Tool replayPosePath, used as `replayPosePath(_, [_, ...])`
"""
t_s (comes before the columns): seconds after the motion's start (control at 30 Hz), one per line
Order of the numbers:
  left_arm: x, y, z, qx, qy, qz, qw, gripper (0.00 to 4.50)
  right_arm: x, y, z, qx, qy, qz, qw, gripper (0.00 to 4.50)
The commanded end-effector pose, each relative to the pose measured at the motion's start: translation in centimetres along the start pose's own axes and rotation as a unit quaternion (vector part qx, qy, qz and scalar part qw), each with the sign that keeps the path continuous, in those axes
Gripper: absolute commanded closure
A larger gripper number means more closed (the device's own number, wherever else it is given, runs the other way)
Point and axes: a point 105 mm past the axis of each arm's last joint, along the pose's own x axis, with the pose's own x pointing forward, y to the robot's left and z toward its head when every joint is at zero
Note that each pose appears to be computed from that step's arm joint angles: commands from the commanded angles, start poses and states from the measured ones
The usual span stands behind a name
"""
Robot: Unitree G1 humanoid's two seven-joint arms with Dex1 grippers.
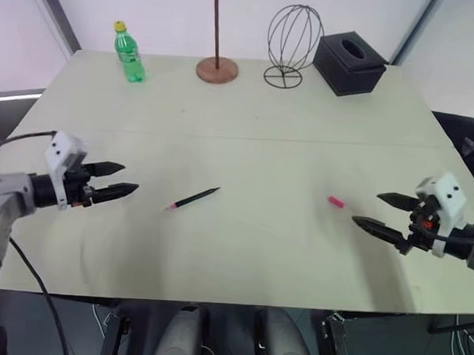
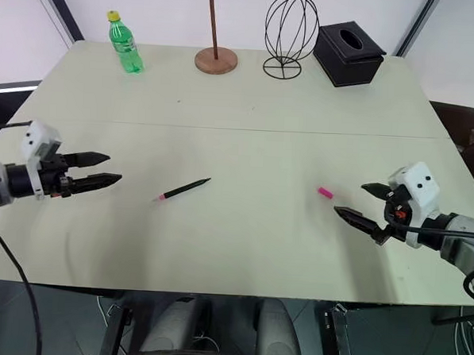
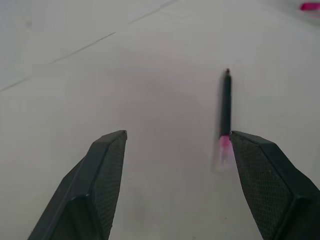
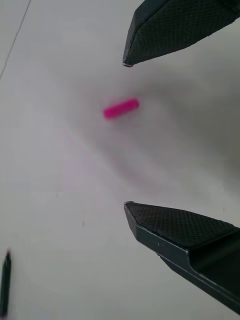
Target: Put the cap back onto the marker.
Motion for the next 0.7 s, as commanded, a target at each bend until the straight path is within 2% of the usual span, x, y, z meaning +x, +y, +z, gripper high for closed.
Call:
replayPosePath(0.03, [2.0, -0.6, 1.0, 0.041, -0.001, -0.042, 0.998, 1.06, 0.4, 0.7, 2.1, -0.030, -0.022, 0.012, 0.999, 0.04])
replayPosePath(0.33, [7.2, -2.4, 0.2, 0.060, -0.001, -0.118, 0.991, 1.06, 0.6, 2.7, 3.6, -0.052, -0.030, 0.034, 0.998, 0.04])
replayPosePath(0.7, [11.4, -3.8, -0.5, 0.056, -0.027, -0.111, 0.992, 1.06, 0.5, 2.5, 3.0, -0.050, -0.035, 0.005, 0.998, 0.04])
